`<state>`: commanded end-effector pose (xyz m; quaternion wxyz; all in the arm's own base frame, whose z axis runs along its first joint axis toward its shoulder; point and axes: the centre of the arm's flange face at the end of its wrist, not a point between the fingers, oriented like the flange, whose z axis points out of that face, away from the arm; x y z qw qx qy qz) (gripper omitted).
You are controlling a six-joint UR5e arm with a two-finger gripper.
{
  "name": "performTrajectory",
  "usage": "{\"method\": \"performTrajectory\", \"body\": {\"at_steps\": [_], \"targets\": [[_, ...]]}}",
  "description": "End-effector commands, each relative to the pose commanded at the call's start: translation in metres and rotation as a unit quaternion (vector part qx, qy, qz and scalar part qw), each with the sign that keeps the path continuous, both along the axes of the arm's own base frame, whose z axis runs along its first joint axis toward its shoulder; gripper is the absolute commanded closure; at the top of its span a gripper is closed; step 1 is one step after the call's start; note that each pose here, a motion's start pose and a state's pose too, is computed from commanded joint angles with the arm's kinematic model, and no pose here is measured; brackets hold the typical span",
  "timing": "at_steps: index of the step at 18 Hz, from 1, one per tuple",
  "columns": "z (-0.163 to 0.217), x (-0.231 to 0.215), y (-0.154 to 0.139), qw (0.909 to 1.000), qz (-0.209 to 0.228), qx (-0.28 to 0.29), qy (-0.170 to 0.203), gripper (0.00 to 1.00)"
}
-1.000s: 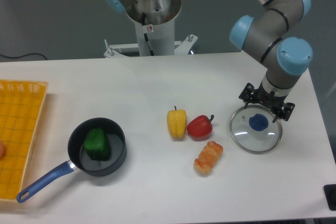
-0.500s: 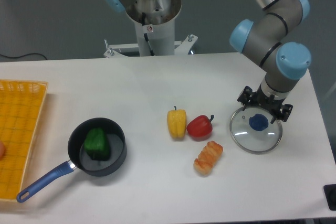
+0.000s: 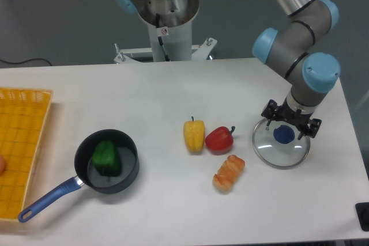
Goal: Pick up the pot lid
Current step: 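Lower the open gripper around the blue knob, then close the gripper on the blue knob of the lid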
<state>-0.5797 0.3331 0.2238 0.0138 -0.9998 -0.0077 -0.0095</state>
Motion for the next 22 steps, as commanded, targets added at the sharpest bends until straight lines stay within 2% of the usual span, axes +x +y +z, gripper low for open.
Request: {"method": "performTrajectory", "body": {"at_steps": [12,22], "targets": [[-0.017,0.004,0.001,0.9999,-0.004,-0.005,-0.012,0.00],[-0.019,0.003,0.000,0.9999,-0.005,-0.003,-0.013,0.09]]}}
